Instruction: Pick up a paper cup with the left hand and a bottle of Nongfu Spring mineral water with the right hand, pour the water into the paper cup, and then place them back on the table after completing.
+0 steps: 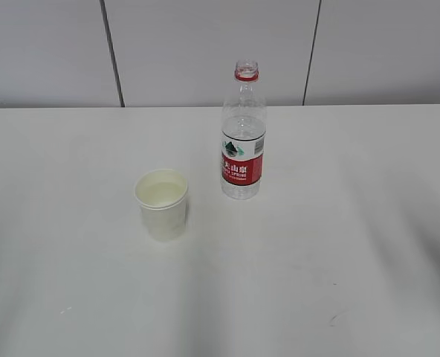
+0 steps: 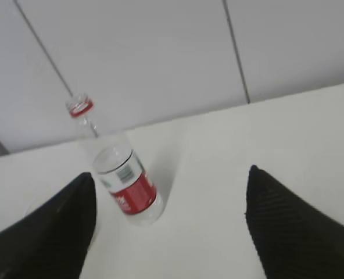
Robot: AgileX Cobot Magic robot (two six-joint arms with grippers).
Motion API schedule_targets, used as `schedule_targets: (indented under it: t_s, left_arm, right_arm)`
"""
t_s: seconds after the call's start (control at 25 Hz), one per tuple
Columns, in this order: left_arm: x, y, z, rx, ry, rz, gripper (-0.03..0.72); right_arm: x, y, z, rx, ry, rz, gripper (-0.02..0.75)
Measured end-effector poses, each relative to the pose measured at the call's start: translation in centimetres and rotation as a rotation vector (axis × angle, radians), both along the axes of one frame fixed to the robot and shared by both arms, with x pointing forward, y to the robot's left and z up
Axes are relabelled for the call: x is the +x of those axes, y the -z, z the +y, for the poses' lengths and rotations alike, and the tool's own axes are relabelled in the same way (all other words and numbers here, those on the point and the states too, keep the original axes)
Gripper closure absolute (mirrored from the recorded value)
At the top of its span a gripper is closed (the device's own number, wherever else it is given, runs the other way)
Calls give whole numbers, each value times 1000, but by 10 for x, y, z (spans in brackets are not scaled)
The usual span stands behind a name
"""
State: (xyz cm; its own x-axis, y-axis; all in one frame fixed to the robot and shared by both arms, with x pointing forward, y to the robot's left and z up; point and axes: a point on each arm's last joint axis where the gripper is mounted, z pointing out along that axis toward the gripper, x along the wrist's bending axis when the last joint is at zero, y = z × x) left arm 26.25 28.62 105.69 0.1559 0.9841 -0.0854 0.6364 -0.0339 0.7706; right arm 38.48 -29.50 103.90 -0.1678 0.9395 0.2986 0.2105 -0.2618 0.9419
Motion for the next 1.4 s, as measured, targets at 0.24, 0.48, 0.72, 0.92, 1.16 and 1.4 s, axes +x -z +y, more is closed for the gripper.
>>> schedule_targets:
  t_s: [0.24,0.48,0.72,0.92,1.16,1.4]
  left_arm:
    - [0,0,0,0,0,0,199]
    - [0,0,0,0,0,0,200]
    - [0,0,0,0,0,0,200]
    - [0,0,0,0,0,0,207]
    - [0,0,0,0,0,0,209]
    - [0,0,0,0,0,0,220]
  right_arm:
    - [-12,-6,-18,-5,261,-48,146]
    - [-33,2,-19,-68,370,126,146]
    - [-65,-12,-17,-189,331,272,146]
    - [-94,-23,-18,-301,279,332,146]
    - [-122,-26,-11,-354,143,394,146]
    - [-144,-19,-9,-345,105,413,146]
